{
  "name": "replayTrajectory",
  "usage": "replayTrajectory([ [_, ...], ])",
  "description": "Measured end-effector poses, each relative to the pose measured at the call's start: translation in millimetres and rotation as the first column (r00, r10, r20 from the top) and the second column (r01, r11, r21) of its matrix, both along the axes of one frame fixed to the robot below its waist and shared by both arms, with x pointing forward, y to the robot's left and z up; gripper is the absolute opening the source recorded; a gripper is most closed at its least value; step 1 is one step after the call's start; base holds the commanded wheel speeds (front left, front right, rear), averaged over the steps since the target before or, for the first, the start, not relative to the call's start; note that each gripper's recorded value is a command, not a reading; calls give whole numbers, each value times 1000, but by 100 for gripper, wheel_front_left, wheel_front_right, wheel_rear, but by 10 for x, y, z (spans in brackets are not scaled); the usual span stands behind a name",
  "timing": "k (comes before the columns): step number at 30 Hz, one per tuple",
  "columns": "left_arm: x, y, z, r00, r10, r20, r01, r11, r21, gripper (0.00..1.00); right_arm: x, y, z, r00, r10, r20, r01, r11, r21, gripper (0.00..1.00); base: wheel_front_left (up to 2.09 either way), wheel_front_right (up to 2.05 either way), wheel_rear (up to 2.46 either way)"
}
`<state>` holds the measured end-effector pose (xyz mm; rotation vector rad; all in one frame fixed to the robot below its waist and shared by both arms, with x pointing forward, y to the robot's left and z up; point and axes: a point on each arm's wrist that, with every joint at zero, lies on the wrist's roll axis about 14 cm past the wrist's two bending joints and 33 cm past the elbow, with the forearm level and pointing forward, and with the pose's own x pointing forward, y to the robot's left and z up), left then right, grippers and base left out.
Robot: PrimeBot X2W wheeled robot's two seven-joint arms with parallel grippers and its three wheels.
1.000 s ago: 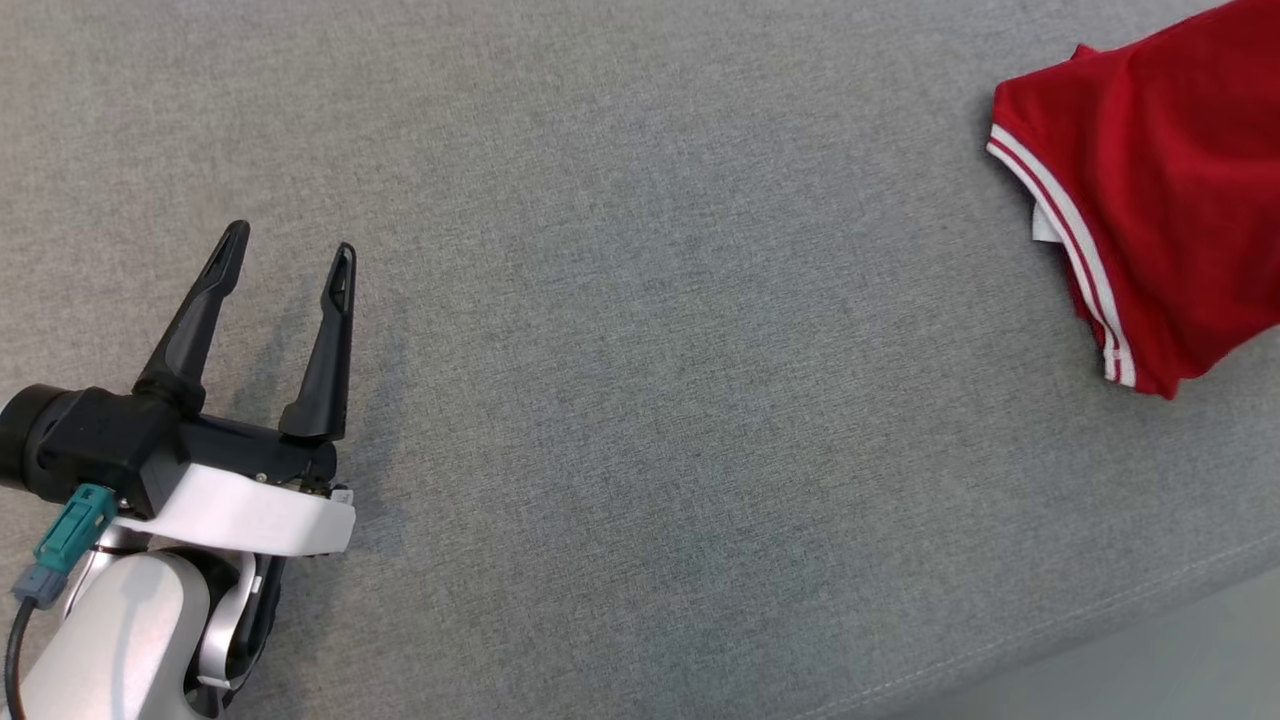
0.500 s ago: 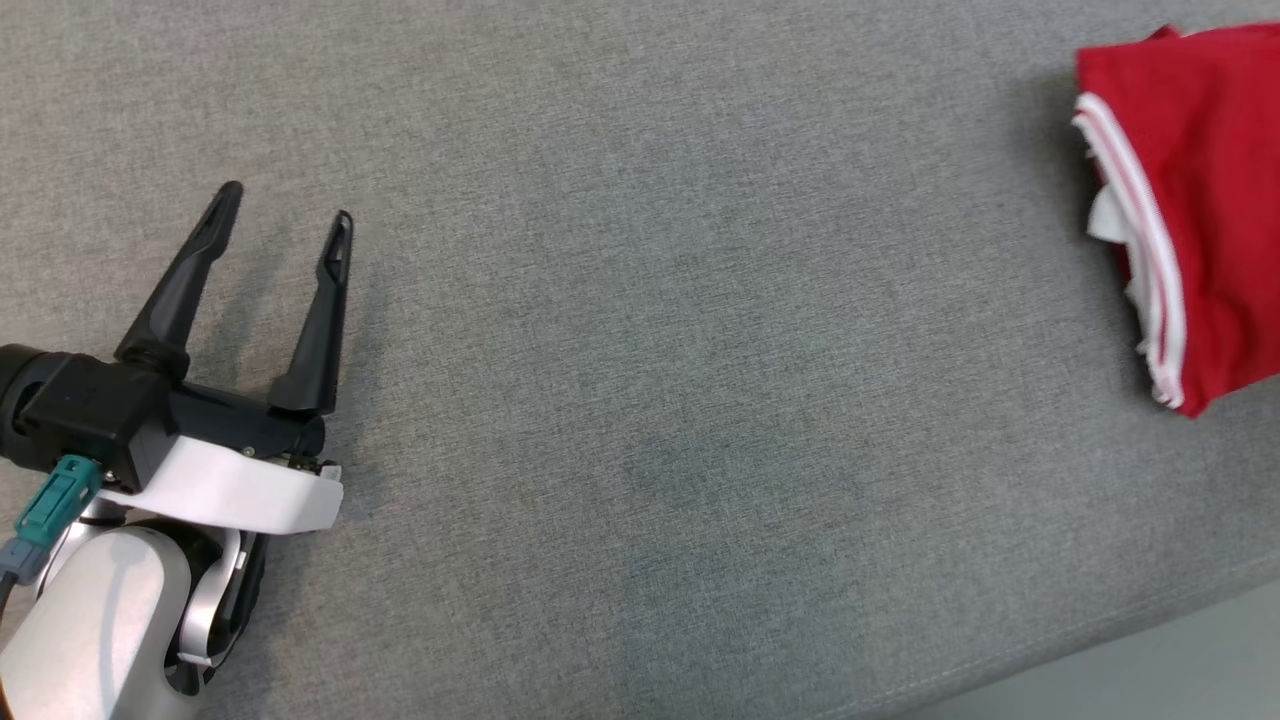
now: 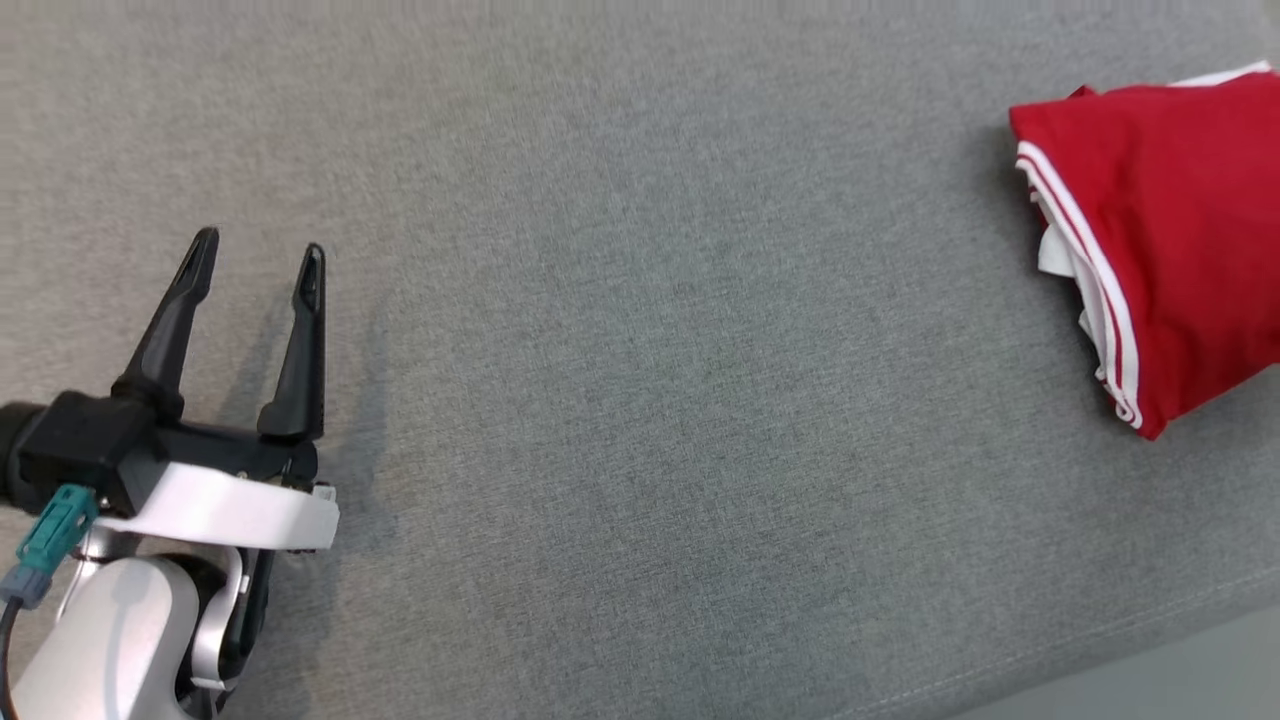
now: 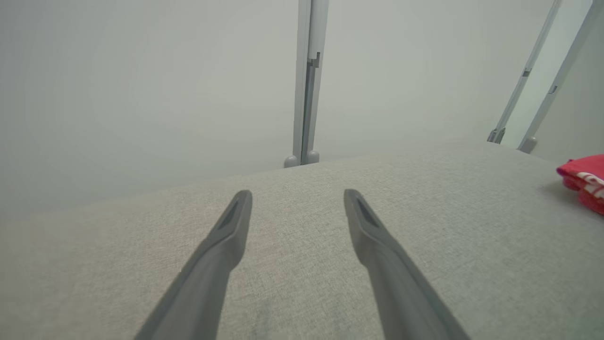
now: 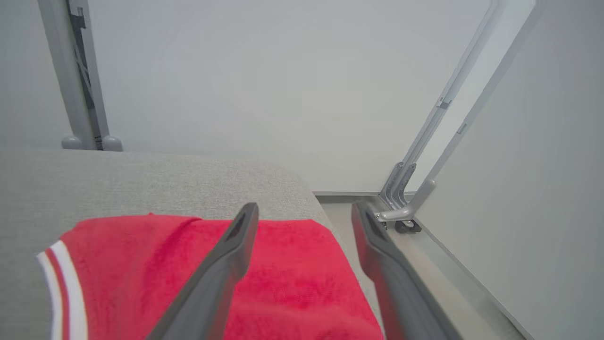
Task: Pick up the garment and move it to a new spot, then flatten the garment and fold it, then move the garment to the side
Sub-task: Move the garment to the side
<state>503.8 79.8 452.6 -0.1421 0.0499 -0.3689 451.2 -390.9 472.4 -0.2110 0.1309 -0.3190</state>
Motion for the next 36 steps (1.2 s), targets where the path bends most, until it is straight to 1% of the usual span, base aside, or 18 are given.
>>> replayTrajectory([
  [4,-84,101,175,999,45,28,-45,999,-15,100,12,364,205,994,68,87,-71,997,27,100,0,0,0],
  [8,-178,258,311,994,95,47,-94,995,-19,100,30,804,415,976,143,163,-156,986,67,100,0,0,0],
  [11,-270,382,395,989,135,60,-134,991,-18,100,15,1169,533,957,208,203,-230,969,91,100,0,0,0],
  [18,-533,702,536,969,233,80,-234,972,-2,100,-131,1789,701,917,310,252,-353,924,148,100,0,0,0],
  [25,-802,907,703,951,289,112,-291,957,4,100,-318,2013,747,903,355,243,-399,902,165,100,0,0,0],
  [36,-1214,1130,806,930,346,125,-350,936,17,100,-655,2102,774,900,365,239,-411,893,182,100,0,0,0],
])
